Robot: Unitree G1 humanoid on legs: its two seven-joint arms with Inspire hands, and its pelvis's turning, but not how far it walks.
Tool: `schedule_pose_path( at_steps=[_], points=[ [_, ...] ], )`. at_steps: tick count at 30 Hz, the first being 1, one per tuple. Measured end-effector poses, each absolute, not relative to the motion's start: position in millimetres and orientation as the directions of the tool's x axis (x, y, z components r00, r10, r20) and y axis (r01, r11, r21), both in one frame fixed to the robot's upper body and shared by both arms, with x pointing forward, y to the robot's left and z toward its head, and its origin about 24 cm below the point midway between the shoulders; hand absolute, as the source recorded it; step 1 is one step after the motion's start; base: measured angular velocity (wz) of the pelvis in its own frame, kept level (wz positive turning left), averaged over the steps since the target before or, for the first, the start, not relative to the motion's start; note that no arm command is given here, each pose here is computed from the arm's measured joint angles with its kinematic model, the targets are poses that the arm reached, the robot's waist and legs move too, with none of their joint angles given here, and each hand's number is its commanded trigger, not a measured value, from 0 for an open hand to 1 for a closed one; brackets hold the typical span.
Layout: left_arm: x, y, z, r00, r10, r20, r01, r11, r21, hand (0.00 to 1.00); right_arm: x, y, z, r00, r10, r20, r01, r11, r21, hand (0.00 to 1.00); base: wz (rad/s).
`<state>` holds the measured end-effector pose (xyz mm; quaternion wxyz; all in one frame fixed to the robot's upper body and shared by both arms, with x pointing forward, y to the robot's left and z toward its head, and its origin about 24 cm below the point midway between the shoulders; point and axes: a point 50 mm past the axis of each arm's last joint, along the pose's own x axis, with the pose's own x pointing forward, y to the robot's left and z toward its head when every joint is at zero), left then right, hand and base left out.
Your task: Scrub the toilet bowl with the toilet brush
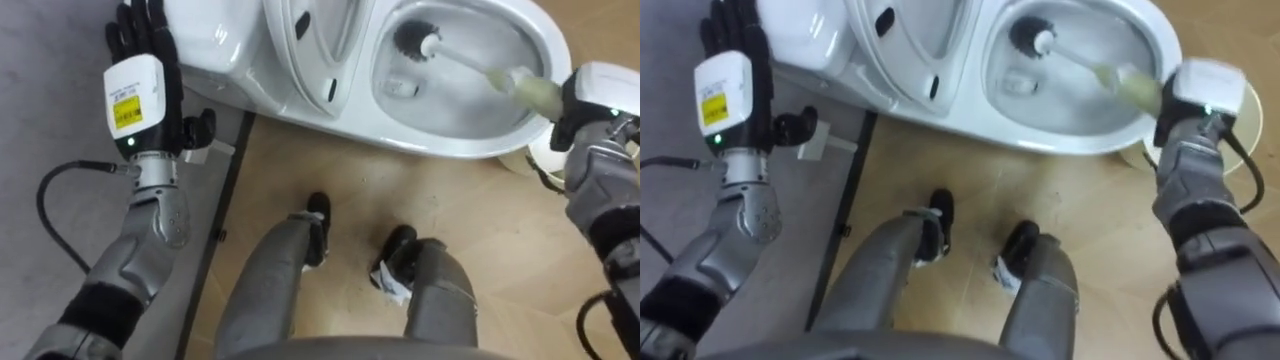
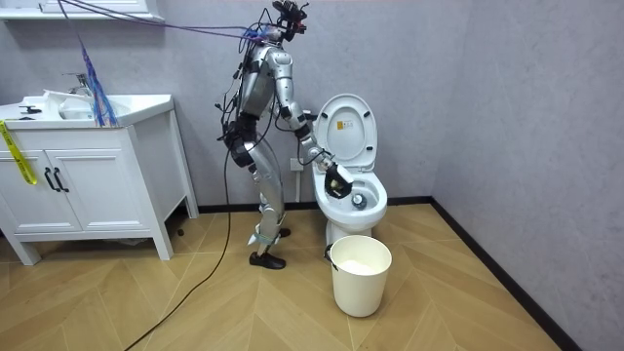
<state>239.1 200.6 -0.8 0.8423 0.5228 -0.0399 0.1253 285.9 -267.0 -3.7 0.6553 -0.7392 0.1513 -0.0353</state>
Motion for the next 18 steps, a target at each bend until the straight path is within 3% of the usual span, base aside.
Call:
schedule_pose_path(
  at_steps=[5, 12, 18],
  points=[
    [233, 195, -7, 0.970, 0.173, 0.173, -0.234, 0.452, 0.860, 0.00, 248, -230, -16, 0.948, -0.206, -0.245, -0.271, -0.112, -0.956, 1.00, -0.22],
    [214, 191, -25, 0.976, 0.179, 0.124, -0.195, 0.466, 0.863, 0.00, 242, -256, -32, 0.895, -0.305, -0.326, -0.385, -0.158, -0.909, 1.00, 0.03],
    [213, 191, -21, 0.975, 0.174, 0.141, -0.207, 0.464, 0.861, 0.00, 249, -253, -30, 0.896, -0.274, -0.350, -0.398, -0.144, -0.906, 1.00, 0.07]
  ],
)
